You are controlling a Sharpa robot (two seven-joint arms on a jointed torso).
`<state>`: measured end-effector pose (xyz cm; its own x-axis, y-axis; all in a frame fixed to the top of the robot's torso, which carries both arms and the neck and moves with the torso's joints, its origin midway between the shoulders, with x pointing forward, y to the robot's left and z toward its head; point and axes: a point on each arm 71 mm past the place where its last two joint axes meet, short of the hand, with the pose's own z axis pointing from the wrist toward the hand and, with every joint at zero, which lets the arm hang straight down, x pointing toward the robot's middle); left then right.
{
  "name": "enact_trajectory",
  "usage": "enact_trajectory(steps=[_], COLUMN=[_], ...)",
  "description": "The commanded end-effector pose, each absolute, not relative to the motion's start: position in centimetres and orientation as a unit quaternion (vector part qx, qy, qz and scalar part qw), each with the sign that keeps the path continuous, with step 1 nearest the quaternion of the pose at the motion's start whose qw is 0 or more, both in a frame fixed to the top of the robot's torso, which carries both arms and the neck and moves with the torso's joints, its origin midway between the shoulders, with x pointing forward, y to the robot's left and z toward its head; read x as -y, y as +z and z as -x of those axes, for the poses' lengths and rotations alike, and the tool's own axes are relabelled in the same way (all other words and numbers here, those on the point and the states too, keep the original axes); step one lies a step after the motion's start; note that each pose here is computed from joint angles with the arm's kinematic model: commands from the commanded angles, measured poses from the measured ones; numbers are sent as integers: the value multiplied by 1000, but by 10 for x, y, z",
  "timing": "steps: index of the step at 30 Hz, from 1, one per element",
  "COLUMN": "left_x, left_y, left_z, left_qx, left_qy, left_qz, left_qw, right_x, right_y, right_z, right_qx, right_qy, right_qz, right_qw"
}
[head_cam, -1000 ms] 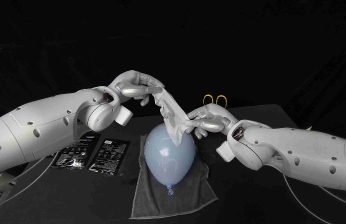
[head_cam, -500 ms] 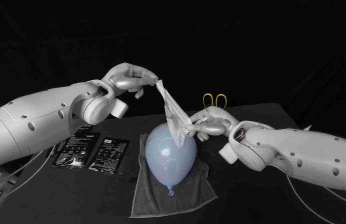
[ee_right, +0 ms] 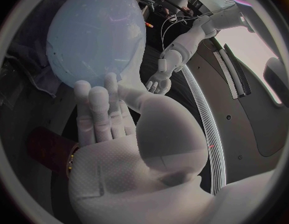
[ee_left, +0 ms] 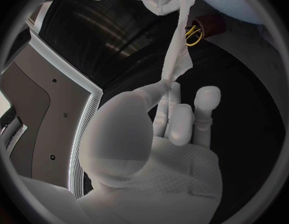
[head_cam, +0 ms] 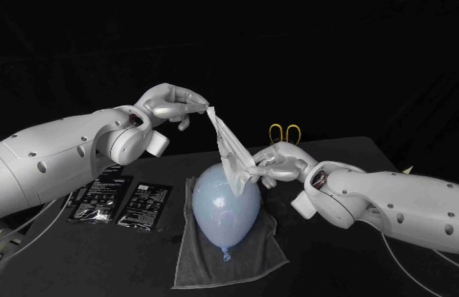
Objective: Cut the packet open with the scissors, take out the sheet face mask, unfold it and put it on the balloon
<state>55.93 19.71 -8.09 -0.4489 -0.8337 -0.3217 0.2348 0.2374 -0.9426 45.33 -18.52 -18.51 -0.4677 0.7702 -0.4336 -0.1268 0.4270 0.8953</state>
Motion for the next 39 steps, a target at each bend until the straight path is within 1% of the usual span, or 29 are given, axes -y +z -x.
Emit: enact_trajectory(steps=[1, 9, 19, 26, 29, 33, 39], left_x=[-200, -209, -227, -232, -230, -222, -199], left_y=[-79, -82, -93, -99, -101, -109, -135], left_z=[-560, -561, -561, -561, -559, -552, -530], left_qx=[-630, -635, -649, -659, -660, -668, -680], left_qy=[-568, -560, -545, -537, -537, -540, -553], left_qz=[234, 241, 259, 264, 261, 240, 196], left_qw=[475, 473, 464, 457, 457, 452, 439], right_x=[186, 189, 190, 190, 189, 189, 189], right_y=[-185, -184, -182, -182, -182, -182, -182], right_z=[-453, -453, -453, -452, -452, -451, -450], right_qx=[-700, -685, -673, -671, -671, -668, -665], right_qy=[489, 494, 503, 506, 507, 512, 518], right_qz=[-238, -262, -277, -283, -287, -295, -304], right_qw=[463, 467, 466, 462, 458, 452, 444])
